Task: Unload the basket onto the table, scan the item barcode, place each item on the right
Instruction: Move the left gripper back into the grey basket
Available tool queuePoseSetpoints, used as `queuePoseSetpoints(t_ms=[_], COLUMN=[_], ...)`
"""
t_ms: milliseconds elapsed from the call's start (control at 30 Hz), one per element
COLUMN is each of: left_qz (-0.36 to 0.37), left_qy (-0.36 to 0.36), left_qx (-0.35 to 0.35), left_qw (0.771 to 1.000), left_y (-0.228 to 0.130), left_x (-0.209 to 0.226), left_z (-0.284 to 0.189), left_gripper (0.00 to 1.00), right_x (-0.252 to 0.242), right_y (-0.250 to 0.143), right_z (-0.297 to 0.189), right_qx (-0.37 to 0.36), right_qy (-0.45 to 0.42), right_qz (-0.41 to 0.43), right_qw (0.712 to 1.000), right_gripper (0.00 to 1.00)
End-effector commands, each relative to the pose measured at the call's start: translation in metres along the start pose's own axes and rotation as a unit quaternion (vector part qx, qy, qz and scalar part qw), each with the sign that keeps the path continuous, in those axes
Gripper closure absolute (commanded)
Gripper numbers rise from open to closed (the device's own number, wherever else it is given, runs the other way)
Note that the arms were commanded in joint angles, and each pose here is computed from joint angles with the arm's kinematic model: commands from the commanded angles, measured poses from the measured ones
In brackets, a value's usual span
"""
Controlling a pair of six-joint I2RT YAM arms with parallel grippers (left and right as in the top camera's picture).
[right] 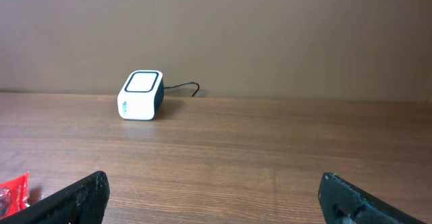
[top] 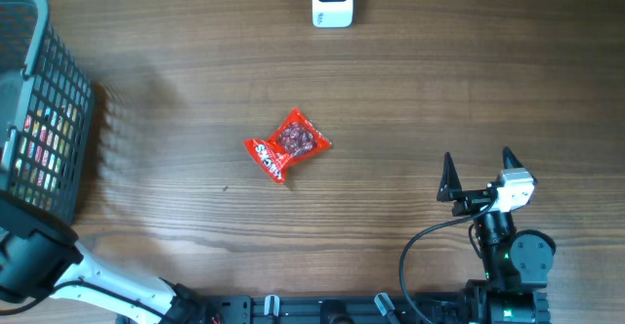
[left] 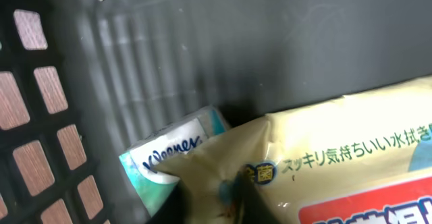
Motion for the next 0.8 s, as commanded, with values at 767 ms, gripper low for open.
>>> queuePoseSetpoints(t_ms=[767], left_qz=[0.038], left_qy=[-0.375], left_qx=[-0.164], left_qw=[0.911], left_y=[0.002], left_x=[-0.041], left_z=[-0.209], left_gripper=[0.96], right_x=[-0.002], right_y=[0.001], right_z=[0.0], right_qx=[-0.005], right_qy=[-0.007], right_qz=[-0.004], right_qw=[1.0], right_gripper=[0.0])
Point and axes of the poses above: each gripper's point midway between its finger pads, its own z axis out along the fingers, its own x axis along the line the jaws close on, y = z × x, the point moved 5 cm from there along -z, back along the fingers, and after that the axes turned 3 degrees about z, right-handed, at the moved point
